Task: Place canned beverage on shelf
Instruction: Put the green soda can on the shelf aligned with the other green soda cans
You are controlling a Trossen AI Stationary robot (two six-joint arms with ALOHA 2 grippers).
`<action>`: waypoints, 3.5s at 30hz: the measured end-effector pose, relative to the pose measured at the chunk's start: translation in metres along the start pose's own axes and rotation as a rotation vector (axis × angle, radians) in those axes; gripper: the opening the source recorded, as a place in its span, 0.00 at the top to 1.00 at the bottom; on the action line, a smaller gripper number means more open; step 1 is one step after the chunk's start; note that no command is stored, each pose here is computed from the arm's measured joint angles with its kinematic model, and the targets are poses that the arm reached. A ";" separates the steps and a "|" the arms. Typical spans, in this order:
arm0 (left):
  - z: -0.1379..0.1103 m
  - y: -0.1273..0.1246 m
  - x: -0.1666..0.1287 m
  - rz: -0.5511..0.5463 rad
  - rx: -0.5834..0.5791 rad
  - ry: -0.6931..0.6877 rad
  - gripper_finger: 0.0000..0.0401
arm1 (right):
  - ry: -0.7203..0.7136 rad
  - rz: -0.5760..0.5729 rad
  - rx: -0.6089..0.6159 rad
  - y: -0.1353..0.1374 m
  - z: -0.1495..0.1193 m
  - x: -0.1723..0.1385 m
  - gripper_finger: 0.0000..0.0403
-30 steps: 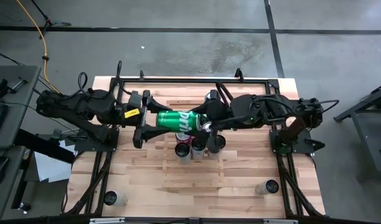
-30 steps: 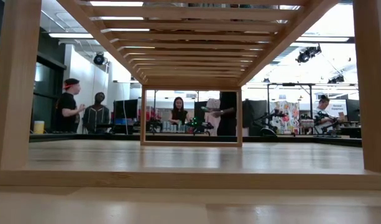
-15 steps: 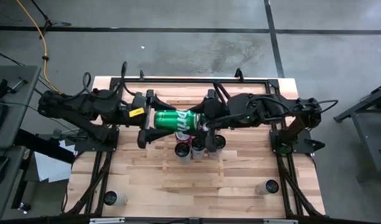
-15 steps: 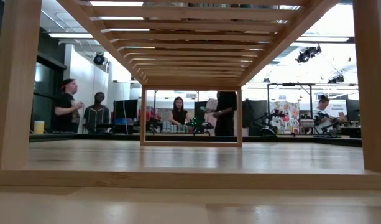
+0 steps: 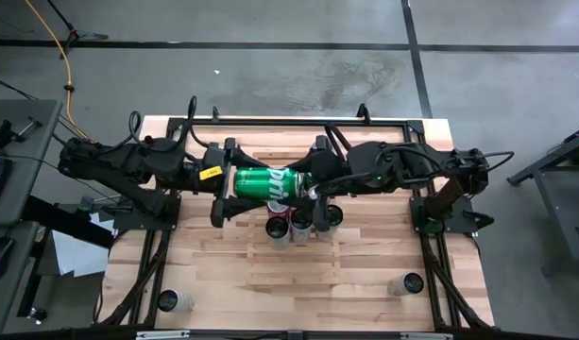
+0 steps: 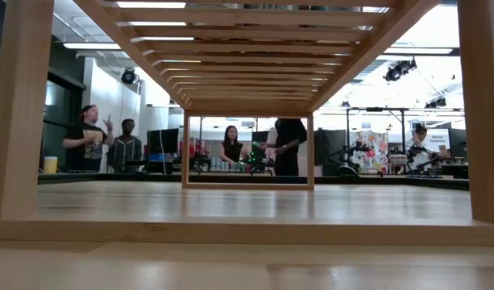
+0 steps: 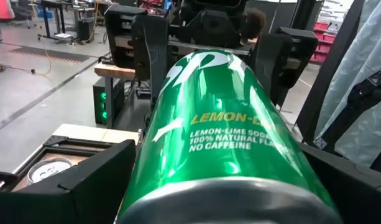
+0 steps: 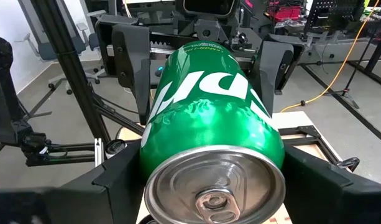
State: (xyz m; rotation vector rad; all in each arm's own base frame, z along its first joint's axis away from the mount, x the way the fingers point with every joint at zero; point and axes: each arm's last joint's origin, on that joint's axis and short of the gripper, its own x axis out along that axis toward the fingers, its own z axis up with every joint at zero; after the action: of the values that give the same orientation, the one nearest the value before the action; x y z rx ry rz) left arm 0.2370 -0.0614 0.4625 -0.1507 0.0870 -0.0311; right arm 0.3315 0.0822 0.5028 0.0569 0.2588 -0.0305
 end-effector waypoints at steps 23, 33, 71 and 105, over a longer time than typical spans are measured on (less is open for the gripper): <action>0.000 -0.001 -0.001 -0.027 0.018 0.004 0.30 | -0.004 0.002 0.008 0.000 0.001 -0.001 0.30; 0.001 0.009 -0.034 0.051 0.026 0.068 0.30 | 0.003 -0.015 0.045 -0.005 0.004 -0.018 0.11; -0.103 0.036 -0.047 0.051 -0.270 -0.831 0.30 | -0.328 0.022 0.254 -0.046 0.021 0.059 0.15; -0.085 0.027 -0.021 0.090 -0.267 -0.829 0.30 | -0.396 0.008 0.285 -0.048 0.020 0.074 0.16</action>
State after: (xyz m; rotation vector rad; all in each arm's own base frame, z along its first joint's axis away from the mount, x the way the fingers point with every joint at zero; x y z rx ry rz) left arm 0.2095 -0.0466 0.3768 -0.4150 -0.7325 0.1343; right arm 0.4060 0.0316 0.5006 0.3313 -0.1438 -0.0692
